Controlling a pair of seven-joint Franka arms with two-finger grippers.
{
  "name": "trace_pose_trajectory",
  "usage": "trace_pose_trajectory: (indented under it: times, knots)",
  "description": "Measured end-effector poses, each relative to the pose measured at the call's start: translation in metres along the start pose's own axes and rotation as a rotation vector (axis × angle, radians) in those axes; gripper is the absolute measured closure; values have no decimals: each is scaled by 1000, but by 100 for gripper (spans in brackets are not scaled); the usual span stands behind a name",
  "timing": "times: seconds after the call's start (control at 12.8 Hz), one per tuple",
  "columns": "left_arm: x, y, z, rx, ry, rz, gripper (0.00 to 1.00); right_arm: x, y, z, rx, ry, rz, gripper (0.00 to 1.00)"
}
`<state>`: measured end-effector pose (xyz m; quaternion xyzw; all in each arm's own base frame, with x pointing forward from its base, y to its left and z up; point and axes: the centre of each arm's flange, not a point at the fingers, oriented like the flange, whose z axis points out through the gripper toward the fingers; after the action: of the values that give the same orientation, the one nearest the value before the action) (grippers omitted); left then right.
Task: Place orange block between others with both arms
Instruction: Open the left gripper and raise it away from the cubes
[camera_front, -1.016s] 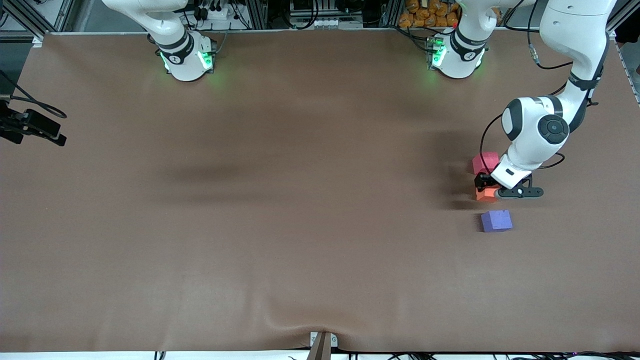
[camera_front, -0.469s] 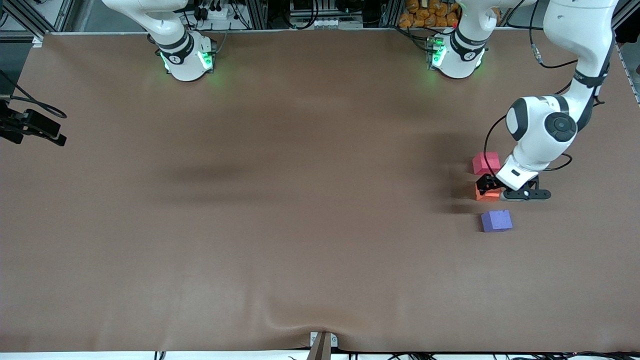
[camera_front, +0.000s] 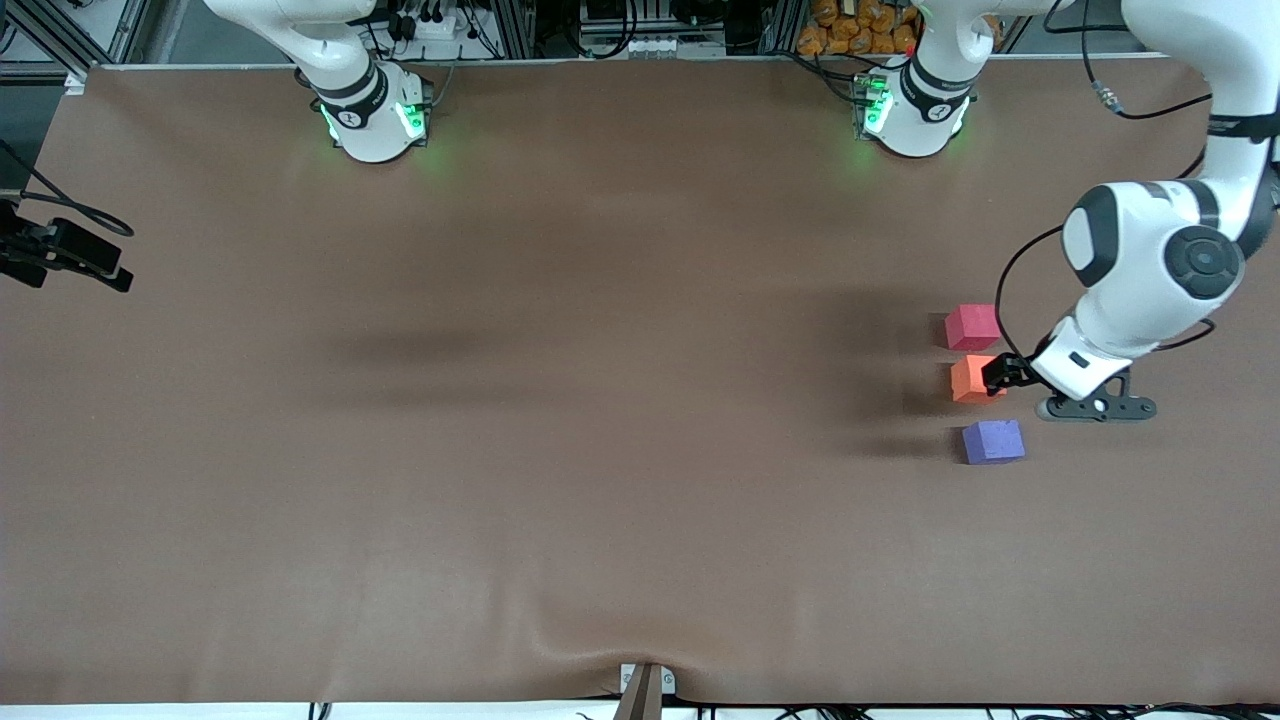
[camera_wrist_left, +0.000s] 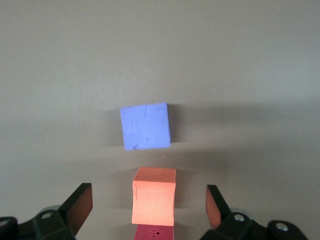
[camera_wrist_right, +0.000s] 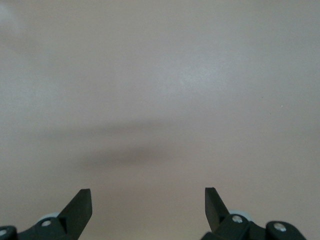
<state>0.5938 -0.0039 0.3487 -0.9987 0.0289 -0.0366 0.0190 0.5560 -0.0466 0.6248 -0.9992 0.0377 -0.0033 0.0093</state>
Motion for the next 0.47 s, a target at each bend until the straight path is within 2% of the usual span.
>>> trace_pose_trajectory:
  times: [0.16, 0.47]
  knots:
    - [13, 4, -22, -1, 3, 8, 0, 0, -1, 0, -4, 0, -2, 0]
    - [31, 17, -68, -6, -17, 30, 0, -4, -6, 3, -65, -35, -51, 0]
